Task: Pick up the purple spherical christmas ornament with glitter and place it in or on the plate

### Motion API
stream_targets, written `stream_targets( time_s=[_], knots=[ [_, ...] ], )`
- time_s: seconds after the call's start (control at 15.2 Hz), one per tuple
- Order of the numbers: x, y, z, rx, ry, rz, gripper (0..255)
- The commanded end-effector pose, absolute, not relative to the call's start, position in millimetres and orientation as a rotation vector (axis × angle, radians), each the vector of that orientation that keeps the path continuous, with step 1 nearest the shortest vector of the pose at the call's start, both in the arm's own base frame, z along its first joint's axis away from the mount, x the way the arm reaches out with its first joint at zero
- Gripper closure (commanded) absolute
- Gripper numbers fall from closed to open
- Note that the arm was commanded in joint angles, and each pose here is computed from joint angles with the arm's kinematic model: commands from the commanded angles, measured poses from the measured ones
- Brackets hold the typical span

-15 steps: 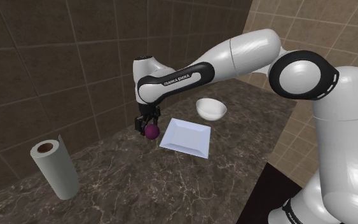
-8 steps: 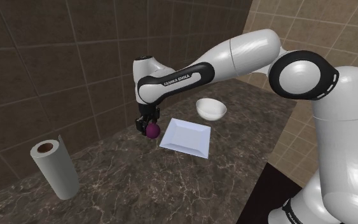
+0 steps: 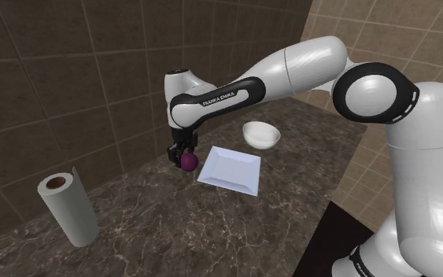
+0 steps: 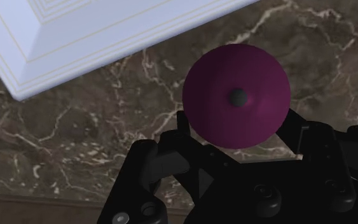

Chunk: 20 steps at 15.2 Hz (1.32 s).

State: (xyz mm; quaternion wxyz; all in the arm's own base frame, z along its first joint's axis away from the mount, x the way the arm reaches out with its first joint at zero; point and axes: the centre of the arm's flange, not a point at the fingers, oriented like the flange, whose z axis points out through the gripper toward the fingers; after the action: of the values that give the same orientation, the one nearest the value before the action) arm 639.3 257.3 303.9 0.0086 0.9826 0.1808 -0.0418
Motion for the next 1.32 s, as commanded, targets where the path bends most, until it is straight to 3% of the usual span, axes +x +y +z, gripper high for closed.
stream_targets(
  time_s=[0.0,1.25],
  knots=[
    [639,257,303,3.07,0.564,-0.132,255],
    [631,246,396,3.07,0.564,-0.132,255]
  ],
)
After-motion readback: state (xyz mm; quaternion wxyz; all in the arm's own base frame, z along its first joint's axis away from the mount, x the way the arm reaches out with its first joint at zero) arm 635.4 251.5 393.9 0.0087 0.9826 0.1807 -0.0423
